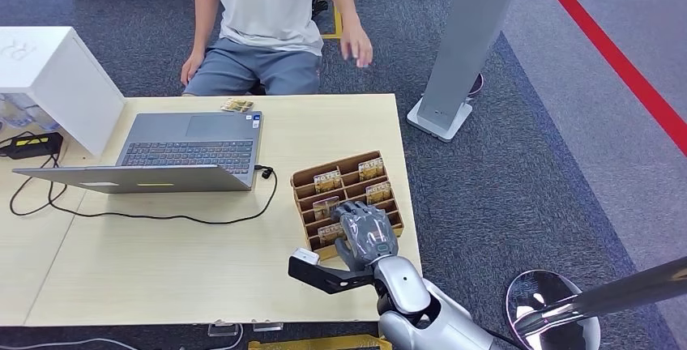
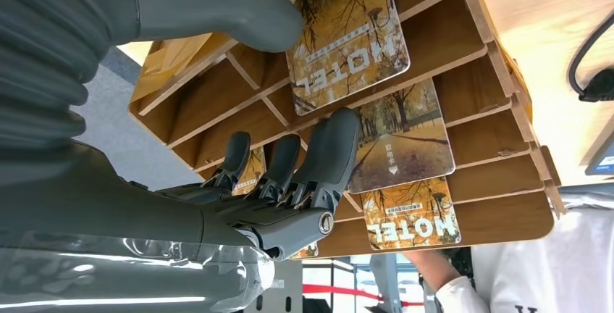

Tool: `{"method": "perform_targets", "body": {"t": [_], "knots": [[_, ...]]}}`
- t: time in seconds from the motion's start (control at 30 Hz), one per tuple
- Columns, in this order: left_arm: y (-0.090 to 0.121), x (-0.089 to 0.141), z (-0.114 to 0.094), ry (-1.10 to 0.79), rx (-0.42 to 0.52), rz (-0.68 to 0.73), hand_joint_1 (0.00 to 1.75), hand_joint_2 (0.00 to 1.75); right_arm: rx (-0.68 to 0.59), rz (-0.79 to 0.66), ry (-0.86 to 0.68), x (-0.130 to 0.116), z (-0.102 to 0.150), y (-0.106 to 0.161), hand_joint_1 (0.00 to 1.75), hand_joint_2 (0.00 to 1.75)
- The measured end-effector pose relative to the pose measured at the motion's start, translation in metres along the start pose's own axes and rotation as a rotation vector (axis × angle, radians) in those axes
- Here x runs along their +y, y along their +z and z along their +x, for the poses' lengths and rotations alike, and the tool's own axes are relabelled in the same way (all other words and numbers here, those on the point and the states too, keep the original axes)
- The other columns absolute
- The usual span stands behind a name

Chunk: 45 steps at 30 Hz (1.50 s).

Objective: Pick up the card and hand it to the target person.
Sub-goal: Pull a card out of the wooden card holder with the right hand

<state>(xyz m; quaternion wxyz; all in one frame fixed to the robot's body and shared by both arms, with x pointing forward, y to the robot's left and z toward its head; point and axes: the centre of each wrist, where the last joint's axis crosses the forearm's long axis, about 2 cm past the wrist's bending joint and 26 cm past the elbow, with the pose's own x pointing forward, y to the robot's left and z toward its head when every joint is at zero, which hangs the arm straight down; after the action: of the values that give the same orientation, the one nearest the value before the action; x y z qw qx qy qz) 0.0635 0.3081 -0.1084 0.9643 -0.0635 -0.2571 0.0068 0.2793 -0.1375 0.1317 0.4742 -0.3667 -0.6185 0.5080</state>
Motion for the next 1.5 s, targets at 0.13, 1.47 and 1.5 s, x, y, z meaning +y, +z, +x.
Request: {"method": "perform_targets", "body": {"t": [0.13, 1.47, 1.5], "knots": [[0.0, 0.0, 0.0, 0.0, 0.0, 0.0, 0.0, 0.0, -0.001, 0.003, 0.002, 0.0009, -0.0003, -0.0003, 0.86, 1.75], [0.0, 0.0, -0.0001, -0.007, 0.0, -0.002, 0.0, 0.0, 0.009, -0.003, -0.008, 0.0005, 0.0013, -0.0003, 0.75, 1.75], [0.0, 0.0, -0.0001, -0.007, 0.0, -0.002, 0.0, 0.0, 0.01, -0.005, -0.009, 0.0, 0.0014, -0.0001, 0.75, 1.75]]}}
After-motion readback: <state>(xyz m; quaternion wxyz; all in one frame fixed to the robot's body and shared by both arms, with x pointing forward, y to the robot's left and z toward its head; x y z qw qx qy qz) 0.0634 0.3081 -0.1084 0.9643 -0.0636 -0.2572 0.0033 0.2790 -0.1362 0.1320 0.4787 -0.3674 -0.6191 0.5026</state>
